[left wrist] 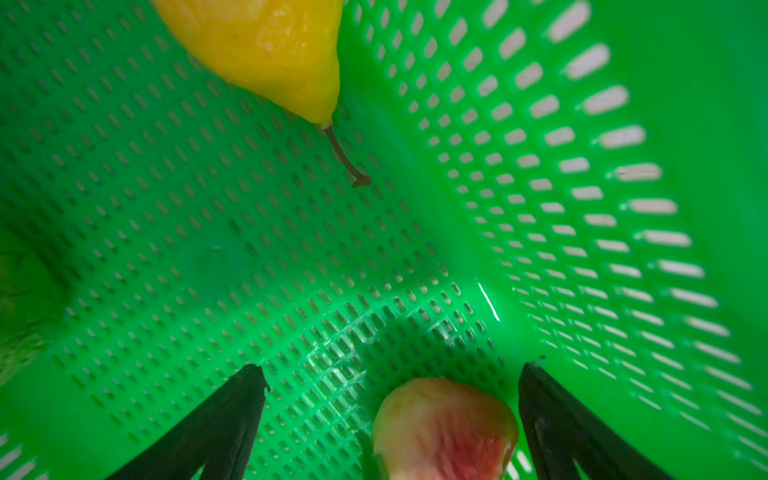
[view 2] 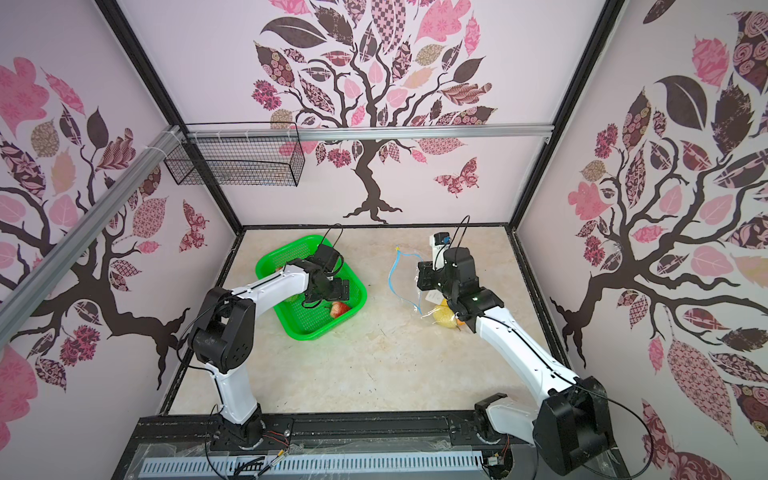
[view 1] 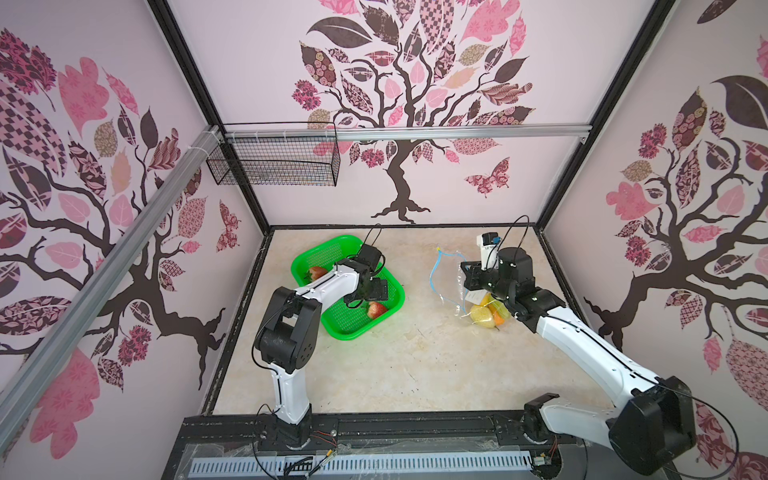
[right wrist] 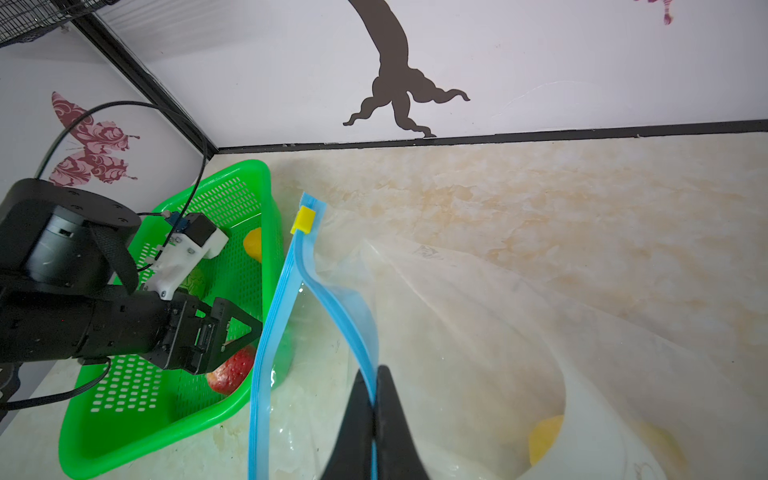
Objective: Place the food in the zip-top bag and seal the zipper
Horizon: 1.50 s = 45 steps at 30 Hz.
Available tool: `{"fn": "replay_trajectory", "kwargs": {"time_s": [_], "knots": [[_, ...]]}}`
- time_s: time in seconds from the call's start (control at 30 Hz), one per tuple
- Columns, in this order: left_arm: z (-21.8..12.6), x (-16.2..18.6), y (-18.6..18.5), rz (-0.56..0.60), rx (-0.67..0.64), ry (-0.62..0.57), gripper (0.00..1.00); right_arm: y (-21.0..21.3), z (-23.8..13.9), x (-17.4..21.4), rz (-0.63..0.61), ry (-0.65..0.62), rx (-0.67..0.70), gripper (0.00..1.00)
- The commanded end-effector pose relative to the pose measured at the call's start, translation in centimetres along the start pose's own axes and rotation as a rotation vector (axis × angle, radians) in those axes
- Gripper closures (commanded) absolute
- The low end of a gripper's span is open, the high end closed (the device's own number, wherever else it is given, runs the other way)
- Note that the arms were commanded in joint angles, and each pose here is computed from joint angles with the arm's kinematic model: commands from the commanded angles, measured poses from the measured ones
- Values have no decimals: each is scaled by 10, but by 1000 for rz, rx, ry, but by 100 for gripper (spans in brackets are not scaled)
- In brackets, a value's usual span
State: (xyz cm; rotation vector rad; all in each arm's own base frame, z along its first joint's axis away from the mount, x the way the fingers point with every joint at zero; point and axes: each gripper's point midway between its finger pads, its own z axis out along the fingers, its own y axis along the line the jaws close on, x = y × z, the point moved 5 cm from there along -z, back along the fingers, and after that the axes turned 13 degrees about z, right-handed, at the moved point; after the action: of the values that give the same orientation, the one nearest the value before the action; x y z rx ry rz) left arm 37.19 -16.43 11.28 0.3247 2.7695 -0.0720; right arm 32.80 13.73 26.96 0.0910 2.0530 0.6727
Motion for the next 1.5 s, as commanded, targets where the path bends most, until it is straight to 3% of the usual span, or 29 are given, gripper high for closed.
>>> {"fn": "replay_trajectory", "kwargs": {"time_s": [0.0,0.37,0.67,0.8,1.03,1.13,1.47], "knots": [[-13,19,5,54,-29,40,2,3,-3,-5,-7,-17,-22,100],[-13,45,20,135,-113,133,2,4,-5,-5,-7,-17,-26,100],[-26,44,59,75,-260,138,2,4,-8,-7,-9,-29,-19,100],[-45,35,56,84,-190,75,2,4,-6,-6,-8,-21,-25,100],[-53,29,10,211,43,34,2,4,-5,-5,-5,-17,-25,100],[-42,34,-5,266,64,72,2,4,-5,-6,-5,-19,-25,100],[-7,48,-10,284,84,183,10,3,-6,-5,-8,-21,-19,100]]}}
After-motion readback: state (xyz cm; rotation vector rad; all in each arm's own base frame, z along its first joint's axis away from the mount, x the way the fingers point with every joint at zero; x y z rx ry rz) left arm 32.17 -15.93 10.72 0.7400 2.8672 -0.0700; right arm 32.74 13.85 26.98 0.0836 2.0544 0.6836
